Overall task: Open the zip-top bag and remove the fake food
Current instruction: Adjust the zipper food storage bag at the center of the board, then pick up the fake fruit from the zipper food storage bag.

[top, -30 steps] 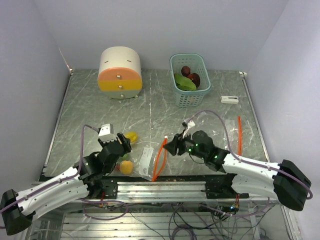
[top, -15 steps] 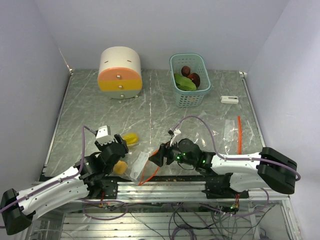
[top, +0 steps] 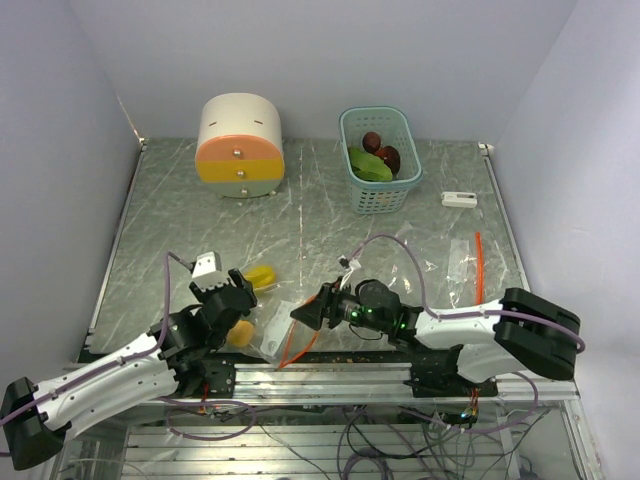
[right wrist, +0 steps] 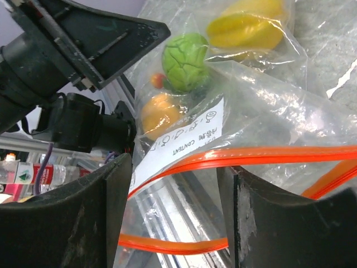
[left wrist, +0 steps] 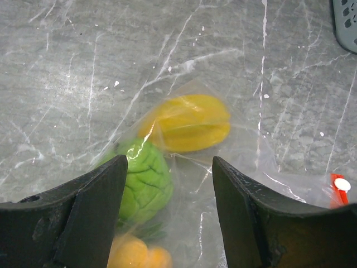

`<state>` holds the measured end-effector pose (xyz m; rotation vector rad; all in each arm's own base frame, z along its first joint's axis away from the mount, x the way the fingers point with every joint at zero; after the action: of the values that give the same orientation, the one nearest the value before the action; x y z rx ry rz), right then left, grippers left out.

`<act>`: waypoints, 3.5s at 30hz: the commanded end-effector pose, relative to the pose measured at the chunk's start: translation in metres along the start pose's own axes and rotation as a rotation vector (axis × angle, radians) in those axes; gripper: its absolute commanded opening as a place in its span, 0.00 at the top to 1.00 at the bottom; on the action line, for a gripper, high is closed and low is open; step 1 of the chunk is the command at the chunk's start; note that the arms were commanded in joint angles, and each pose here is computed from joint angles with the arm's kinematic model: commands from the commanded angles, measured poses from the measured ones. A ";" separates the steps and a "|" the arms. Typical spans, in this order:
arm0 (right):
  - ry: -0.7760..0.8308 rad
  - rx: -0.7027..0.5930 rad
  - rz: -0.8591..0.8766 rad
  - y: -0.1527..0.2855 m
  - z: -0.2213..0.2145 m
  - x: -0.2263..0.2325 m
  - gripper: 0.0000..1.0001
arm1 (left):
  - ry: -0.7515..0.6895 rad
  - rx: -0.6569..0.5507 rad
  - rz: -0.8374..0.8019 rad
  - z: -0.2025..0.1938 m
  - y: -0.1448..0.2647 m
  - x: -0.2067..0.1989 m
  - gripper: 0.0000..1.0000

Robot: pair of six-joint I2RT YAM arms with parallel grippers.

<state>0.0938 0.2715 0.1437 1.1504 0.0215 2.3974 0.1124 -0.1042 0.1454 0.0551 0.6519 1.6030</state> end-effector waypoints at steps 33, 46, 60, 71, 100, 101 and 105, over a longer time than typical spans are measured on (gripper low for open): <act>0.042 -0.166 -0.189 0.039 0.075 -0.066 0.50 | -0.032 0.098 -0.107 -0.030 -0.013 -0.020 0.31; -0.049 -0.289 -0.355 0.072 0.070 -0.086 0.61 | -0.033 0.080 -0.189 -0.022 -0.006 -0.021 0.93; -0.124 -0.149 -0.231 0.041 0.054 -0.099 0.94 | -0.029 0.097 -0.304 -0.017 0.003 -0.037 0.93; -0.109 -0.080 0.008 0.023 0.045 -0.098 0.84 | -0.048 0.082 -0.369 -0.011 0.016 -0.052 0.93; -0.072 -0.028 0.133 0.005 0.017 -0.099 0.23 | -0.109 0.056 -0.355 -0.010 0.025 -0.066 0.93; -0.042 -0.006 0.085 0.002 0.014 -0.101 0.21 | -0.110 0.058 -0.355 -0.012 0.024 -0.066 0.93; 0.137 0.049 -0.215 -0.014 0.011 -0.101 0.14 | -0.103 0.056 -0.360 -0.012 0.025 -0.065 0.93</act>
<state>0.1518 0.2304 0.0849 1.2706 -0.0324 2.4334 0.0945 -0.1662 0.1579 0.1170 0.5816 1.2279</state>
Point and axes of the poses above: each gripper's point midway between its finger pads, its own y axis back along the fingers, its own x axis along the line the jaws close on, z = x × y, the point moved 10 cm from there along y, back along the fingers, and after that the axes turned 1 degree about -y, right-handed, at the moved point
